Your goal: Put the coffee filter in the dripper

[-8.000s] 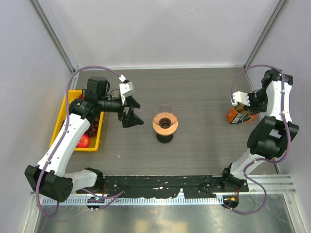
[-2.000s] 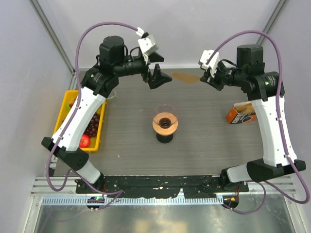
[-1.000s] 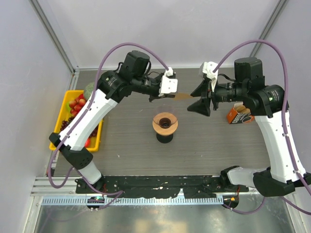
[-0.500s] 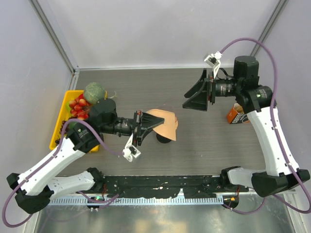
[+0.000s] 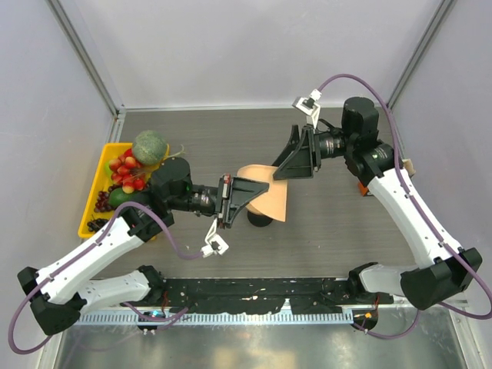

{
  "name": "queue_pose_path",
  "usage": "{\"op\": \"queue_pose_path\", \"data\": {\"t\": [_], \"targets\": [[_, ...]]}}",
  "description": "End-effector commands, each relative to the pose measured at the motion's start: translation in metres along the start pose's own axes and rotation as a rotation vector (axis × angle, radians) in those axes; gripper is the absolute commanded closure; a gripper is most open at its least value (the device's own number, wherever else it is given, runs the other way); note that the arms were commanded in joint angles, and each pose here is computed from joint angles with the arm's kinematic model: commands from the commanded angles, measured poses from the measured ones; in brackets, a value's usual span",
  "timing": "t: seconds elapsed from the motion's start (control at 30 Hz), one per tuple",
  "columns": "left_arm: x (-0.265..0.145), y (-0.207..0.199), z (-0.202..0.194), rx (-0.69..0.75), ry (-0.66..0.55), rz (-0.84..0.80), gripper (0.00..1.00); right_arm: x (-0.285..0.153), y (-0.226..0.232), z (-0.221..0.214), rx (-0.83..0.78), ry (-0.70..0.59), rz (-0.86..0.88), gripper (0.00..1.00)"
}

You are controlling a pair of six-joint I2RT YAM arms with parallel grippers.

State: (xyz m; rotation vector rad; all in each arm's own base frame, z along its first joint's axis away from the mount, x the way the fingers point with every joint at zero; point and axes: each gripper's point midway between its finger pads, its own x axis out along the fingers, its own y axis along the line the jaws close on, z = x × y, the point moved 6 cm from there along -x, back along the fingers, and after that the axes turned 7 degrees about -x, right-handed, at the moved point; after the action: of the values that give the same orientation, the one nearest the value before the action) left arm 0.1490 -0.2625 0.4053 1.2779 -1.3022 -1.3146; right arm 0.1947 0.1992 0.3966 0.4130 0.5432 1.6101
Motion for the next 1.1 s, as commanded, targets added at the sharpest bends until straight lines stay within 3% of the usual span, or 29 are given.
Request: {"op": "queue_pose_path", "data": {"t": [0.0, 0.07, 0.13, 0.17, 0.23, 0.37, 0.47, 0.57, 0.67, 0.73, 0.83, 0.97, 1.07], "targets": [[0.001, 0.014, -0.002, 0.087, 0.007, 0.049, 1.00, 0.003, 0.014, 0.000, -0.070, 0.018, 0.069, 0.26], [0.000, 0.014, -0.004, 0.079, 0.025, 0.045, 1.00, 0.004, 0.015, -0.001, -0.072, 0.022, 0.076, 0.38], [-0.001, 0.012, -0.007, 0.036, 0.048, 0.038, 0.98, 0.003, 0.016, -0.001, -0.081, 0.021, 0.078, 0.59], [-0.001, 0.010, -0.009, 0.020, 0.065, 0.027, 0.95, 0.003, 0.018, -0.001, -0.085, 0.019, 0.077, 0.78], [-0.005, 0.009, -0.013, -0.009, 0.109, 0.019, 0.83, 0.003, 0.020, 0.003, -0.112, 0.011, 0.069, 0.95], [-0.023, 0.018, -0.024, -0.182, 0.271, 0.090, 0.31, -0.006, 0.022, 0.026, -0.208, -0.045, 0.003, 0.95], [-0.052, 0.027, -0.035, -0.469, 0.474, 0.186, 0.08, -0.024, 0.020, 0.052, -0.298, -0.113, -0.093, 0.95], [-0.086, 0.030, -0.046, -0.748, 0.636, 0.314, 0.01, -0.037, 0.024, 0.080, -0.421, -0.199, -0.182, 0.95], [-0.107, 0.028, -0.054, -1.087, 0.707, 0.428, 0.01, -0.044, 0.026, 0.098, -0.499, -0.269, -0.253, 0.95], [-0.104, 0.033, -0.057, -1.316, 0.653, 0.468, 0.01, -0.045, 0.027, 0.106, -0.533, -0.300, -0.269, 0.95], [-0.092, 0.062, -0.049, -1.632, 0.360, 0.489, 0.03, -0.043, 0.025, 0.113, -0.556, -0.329, -0.266, 0.95], [-0.072, 0.088, -0.042, -1.825, 0.012, 0.458, 0.04, -0.036, 0.026, 0.113, -0.574, -0.337, -0.259, 0.95], [-0.061, 0.095, -0.048, -1.945, -0.133, 0.451, 0.06, -0.026, 0.034, 0.110, -0.589, -0.338, -0.240, 0.95]]}}
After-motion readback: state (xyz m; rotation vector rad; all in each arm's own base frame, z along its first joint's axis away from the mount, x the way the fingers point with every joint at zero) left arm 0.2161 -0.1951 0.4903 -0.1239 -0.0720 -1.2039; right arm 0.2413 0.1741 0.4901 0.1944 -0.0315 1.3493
